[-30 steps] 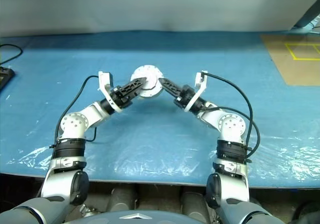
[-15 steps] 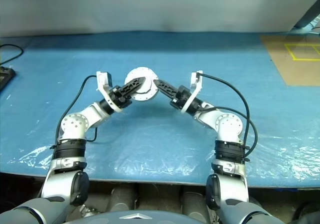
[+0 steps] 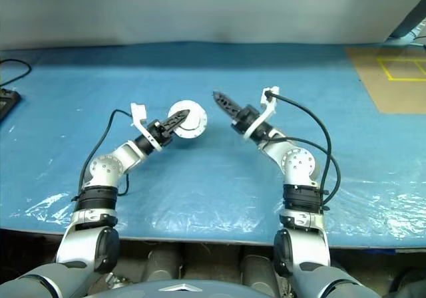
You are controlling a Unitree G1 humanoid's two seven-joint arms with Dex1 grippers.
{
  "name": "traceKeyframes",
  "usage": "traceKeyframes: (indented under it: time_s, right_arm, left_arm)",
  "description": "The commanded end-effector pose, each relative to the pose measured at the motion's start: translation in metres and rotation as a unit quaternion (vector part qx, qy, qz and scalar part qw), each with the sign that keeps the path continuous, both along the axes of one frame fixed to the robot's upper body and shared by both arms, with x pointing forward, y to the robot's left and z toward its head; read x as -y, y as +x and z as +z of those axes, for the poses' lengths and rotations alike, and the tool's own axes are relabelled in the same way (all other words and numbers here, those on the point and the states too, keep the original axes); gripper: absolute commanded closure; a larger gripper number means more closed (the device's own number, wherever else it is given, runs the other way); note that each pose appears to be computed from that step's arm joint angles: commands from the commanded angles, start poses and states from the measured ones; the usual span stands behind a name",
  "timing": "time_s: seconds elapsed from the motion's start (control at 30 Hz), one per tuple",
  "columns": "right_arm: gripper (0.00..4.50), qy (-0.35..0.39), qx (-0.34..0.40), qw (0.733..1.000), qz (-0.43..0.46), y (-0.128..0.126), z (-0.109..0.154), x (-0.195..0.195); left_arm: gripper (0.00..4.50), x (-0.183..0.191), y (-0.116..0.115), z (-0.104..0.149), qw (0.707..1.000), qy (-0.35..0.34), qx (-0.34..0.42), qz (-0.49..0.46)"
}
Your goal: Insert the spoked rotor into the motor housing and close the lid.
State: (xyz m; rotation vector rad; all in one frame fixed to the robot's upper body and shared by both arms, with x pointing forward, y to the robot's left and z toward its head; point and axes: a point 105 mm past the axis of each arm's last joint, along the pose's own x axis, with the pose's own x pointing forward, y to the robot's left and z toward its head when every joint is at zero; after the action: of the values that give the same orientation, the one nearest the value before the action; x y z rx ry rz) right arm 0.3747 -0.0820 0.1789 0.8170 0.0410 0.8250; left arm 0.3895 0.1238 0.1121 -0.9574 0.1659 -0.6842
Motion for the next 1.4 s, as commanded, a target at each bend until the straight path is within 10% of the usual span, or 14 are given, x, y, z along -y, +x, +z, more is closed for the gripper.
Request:
traceKeyframes:
  time_s: [0.03, 0.57, 0.77, 1.03, 1.4]
  right_arm:
    - [0.98, -0.016, 0.024, 0.999, -0.035, 0.007, 0.006, 0.013]
    - [0.98, -0.064, 0.044, 0.996, -0.045, 0.000, -0.006, 0.013]
    - [0.93, -0.074, 0.040, 0.995, -0.046, 0.001, -0.011, 0.015]
    - [0.93, -0.115, 0.043, 0.991, -0.054, 0.009, -0.017, 0.020]
    - [0.93, -0.340, 0.158, 0.920, -0.111, 0.016, -0.048, 0.048]
  left_arm:
    - [1.72, -0.025, 0.024, 0.033, 0.994, -0.009, 0.053, 0.094]
    - [1.72, -0.098, 0.076, 0.026, 0.929, 0.096, -0.052, 0.355]
    - [0.02, -0.136, 0.067, 0.028, 0.889, 0.157, -0.031, 0.429]
    - [0.02, -0.182, 0.045, 0.039, 0.838, 0.218, 0.028, 0.499]
    - [0.02, -0.040, 0.017, 0.062, 0.886, 0.316, 0.322, 0.104]
